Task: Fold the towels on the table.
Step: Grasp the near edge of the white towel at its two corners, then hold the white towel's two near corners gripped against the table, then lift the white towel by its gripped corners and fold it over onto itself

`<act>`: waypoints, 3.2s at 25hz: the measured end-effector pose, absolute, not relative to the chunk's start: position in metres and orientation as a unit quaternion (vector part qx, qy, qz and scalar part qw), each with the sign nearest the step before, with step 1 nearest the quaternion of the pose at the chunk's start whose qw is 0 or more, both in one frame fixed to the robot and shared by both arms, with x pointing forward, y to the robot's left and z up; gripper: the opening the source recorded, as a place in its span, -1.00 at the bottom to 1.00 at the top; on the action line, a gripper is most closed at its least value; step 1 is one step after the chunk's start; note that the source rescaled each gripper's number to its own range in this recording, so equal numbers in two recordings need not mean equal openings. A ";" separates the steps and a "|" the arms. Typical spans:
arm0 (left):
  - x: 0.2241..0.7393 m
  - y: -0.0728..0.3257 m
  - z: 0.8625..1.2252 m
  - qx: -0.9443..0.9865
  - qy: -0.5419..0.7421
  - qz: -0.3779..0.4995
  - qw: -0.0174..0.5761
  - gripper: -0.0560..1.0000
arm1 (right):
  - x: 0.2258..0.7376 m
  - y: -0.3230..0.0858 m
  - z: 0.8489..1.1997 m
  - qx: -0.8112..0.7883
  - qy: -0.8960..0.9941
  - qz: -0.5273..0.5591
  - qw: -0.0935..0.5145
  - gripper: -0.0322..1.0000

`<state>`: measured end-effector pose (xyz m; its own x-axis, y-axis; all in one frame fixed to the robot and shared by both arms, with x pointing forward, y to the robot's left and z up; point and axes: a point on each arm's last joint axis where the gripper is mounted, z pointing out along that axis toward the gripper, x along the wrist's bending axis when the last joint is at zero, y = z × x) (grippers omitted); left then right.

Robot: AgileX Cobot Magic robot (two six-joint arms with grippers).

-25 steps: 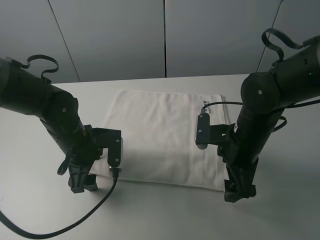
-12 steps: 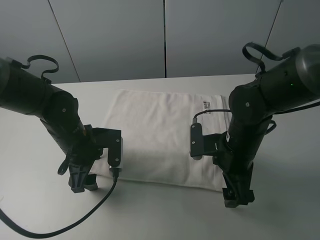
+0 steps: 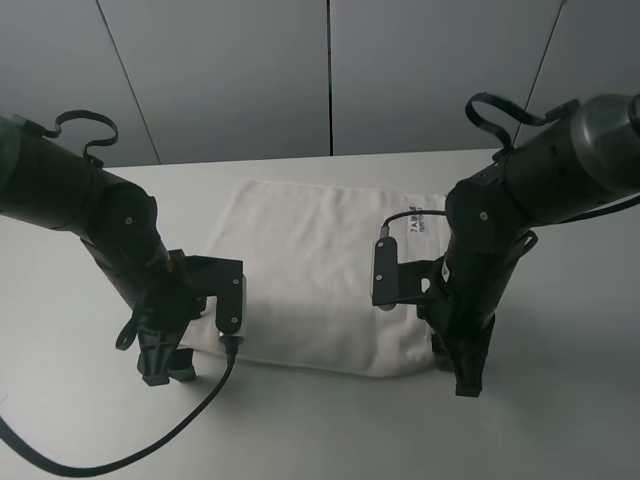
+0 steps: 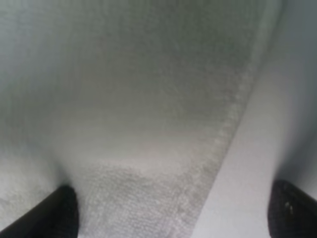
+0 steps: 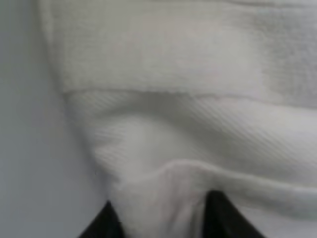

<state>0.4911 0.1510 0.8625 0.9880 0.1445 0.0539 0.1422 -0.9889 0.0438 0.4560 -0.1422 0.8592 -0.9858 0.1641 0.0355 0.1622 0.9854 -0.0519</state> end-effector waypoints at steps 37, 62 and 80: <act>0.487 0.154 0.893 0.994 0.097 0.040 0.024 -0.89 | 0.441 -0.146 0.878 -0.122 -0.990 0.024 0.067 -0.94; 0.487 0.147 0.953 0.952 0.269 0.074 0.123 -0.89 | 0.433 -0.148 0.965 -0.325 -0.938 -0.115 -0.032 -0.94; 0.519 0.139 0.978 0.866 0.415 0.142 0.241 -0.89 | 0.463 -0.165 0.972 -0.511 -0.825 -0.137 -0.199 -0.94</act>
<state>0.5187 0.1390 0.9780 0.6162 0.7863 0.0458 0.6497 -0.5403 0.5348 0.4635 -0.1647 0.9723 -0.3982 0.8977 -0.1887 0.7883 0.4401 0.4300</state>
